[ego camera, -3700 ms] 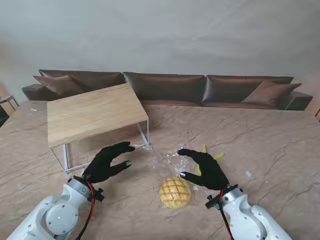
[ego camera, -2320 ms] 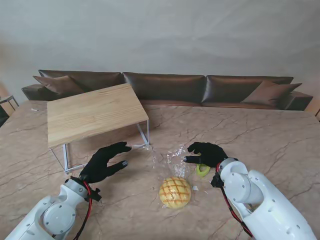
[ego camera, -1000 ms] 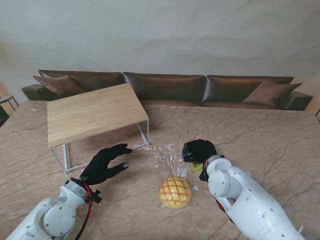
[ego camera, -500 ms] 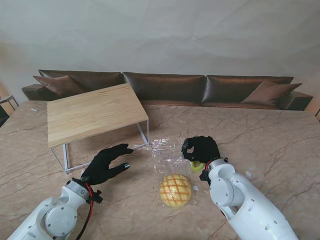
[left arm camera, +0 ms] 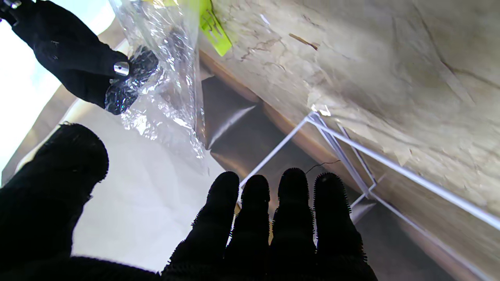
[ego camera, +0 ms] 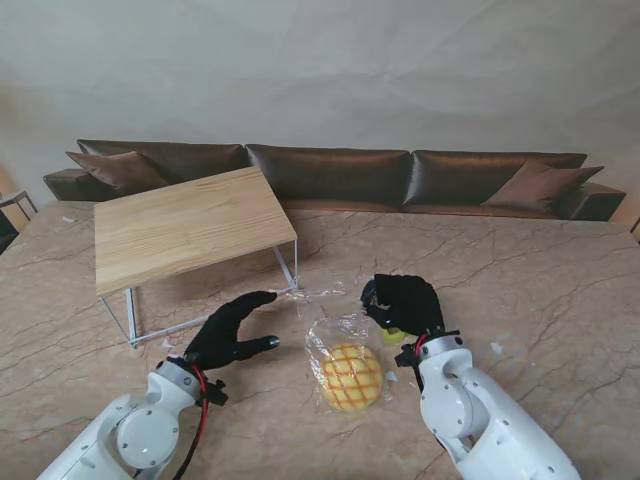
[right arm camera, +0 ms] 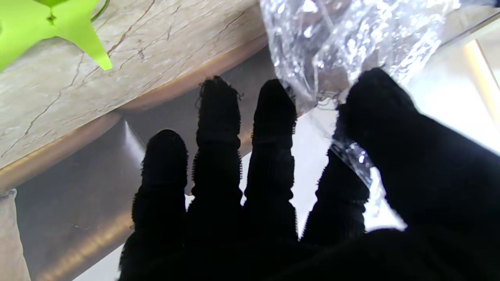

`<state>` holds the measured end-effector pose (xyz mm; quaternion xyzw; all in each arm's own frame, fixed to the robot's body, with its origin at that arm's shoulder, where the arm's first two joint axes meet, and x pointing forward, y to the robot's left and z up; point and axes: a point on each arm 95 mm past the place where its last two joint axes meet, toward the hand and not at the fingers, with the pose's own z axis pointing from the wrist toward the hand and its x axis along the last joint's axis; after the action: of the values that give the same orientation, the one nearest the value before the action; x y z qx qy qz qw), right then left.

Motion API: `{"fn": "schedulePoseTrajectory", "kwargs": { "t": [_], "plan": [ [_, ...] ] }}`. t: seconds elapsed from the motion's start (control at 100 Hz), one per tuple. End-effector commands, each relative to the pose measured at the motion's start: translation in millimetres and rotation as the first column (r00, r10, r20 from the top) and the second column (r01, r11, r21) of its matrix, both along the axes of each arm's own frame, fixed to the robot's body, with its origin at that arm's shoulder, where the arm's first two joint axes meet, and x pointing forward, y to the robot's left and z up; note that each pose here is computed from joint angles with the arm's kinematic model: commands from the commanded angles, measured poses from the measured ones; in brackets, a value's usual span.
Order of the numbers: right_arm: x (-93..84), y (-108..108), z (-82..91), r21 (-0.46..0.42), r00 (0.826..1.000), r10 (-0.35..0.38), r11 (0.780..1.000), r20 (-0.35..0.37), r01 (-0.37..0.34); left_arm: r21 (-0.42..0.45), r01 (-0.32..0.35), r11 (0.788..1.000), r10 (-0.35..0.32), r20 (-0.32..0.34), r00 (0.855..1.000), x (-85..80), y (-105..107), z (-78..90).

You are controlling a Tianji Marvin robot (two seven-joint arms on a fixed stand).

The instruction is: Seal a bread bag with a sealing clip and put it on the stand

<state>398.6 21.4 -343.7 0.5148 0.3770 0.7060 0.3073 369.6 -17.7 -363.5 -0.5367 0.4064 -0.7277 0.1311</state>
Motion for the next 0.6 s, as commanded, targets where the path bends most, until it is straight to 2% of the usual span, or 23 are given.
{"fn": "schedulePoseTrajectory", "kwargs": {
  "t": [0.0, 0.21, 0.59],
  "plan": [
    [-8.2, 7.5, -1.9, 0.02, 1.0, 0.015, 1.0, 0.009, -0.015, -0.046, 0.002, 0.999, -0.004, -0.041, 0.999, -2.5, -11.0, -5.2],
    [-17.3, 11.4, -3.1, 0.055, 0.998, 0.02, 0.998, 0.053, -0.023, -0.121, 0.011, 0.993, -0.025, -0.115, 0.993, -0.1, -29.9, -13.9],
    [-30.6, 18.8, -1.1, 0.121, 0.993, 0.029, 0.992, 0.11, -0.042, -0.152, 0.046, 0.987, -0.071, -0.163, 0.984, 5.2, -53.0, -17.1]
  ]
}}
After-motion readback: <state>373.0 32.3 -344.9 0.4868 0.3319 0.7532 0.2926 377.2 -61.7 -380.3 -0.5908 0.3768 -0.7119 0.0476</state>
